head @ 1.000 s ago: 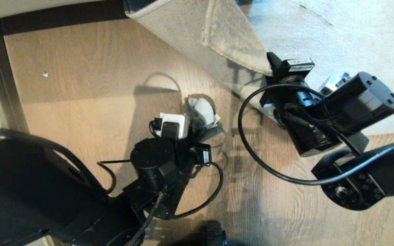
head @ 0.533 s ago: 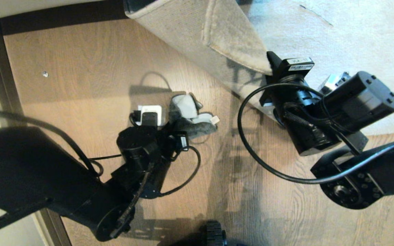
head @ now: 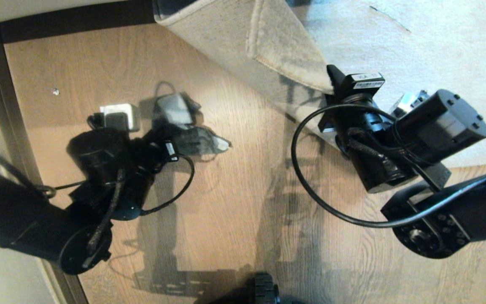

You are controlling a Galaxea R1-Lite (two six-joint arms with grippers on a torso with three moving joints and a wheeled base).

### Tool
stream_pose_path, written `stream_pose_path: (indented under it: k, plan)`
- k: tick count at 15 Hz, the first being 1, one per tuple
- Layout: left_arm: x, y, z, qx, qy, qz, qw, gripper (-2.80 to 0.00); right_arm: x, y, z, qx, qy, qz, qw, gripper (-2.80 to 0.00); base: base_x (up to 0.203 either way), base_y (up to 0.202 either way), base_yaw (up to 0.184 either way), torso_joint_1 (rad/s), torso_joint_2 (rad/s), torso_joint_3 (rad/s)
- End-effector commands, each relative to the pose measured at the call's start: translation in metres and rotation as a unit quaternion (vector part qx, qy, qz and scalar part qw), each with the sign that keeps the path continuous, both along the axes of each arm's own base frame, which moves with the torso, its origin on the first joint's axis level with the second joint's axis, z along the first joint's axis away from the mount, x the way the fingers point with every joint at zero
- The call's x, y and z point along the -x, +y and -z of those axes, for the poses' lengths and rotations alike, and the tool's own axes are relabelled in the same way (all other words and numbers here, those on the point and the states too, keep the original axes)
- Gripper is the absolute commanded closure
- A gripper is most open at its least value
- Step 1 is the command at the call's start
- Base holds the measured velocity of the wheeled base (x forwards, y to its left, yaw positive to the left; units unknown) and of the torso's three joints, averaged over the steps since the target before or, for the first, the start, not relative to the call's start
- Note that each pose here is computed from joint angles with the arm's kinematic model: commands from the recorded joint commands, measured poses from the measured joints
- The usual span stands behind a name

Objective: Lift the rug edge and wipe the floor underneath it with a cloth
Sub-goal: Wipe the floor under the carpet with a rag

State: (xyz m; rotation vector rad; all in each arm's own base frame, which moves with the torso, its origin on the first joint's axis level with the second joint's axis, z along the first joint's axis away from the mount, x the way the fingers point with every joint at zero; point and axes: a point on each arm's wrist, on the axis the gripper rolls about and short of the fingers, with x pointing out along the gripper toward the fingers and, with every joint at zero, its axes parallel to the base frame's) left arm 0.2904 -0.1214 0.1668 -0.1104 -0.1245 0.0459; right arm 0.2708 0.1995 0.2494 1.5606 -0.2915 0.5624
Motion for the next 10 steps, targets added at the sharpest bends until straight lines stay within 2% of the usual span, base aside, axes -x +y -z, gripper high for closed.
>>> stream_pose_path:
  k: [1, 2, 6, 8, 10]
  plan:
    - [0.037, 0.015, -0.017, 0.003, -0.014, 0.002, 0.9999, 0.00, 0.001, -0.001, -0.002, -0.016, -0.015, -0.003, 1.000, 0.00, 0.000, 0.000, 0.000, 0.000, 0.00, 0.000]
    - [0.055, 0.013, -0.014, -0.006, -0.005, 0.017, 0.9998, 0.00, 0.001, 0.000, -0.004, -0.019, -0.018, -0.003, 1.000, 0.00, 0.000, 0.000, 0.000, 0.000, 0.00, 0.000]
    - [0.115, -0.018, -0.002, -0.028, 0.019, 0.113, 0.9930, 0.00, 0.002, 0.001, -0.005, -0.019, -0.020, -0.005, 1.000, 0.00, 0.000, 0.000, 0.000, 0.000, 0.00, 0.000]
    - [0.129, -0.034, 0.001, -0.032, 0.025, 0.143, 0.9889, 0.00, 0.002, 0.000, -0.007, -0.020, -0.023, -0.005, 1.000, 0.00, 0.000, 0.000, 0.000, 0.000, 0.00, 0.000]
    - [0.133, -0.052, 0.013, -0.049, 0.044, 0.170, 0.9832, 0.00, 0.002, 0.001, -0.008, -0.020, -0.025, -0.005, 0.999, 0.00, 0.000, 0.000, 0.000, 0.000, 0.00, 0.000]
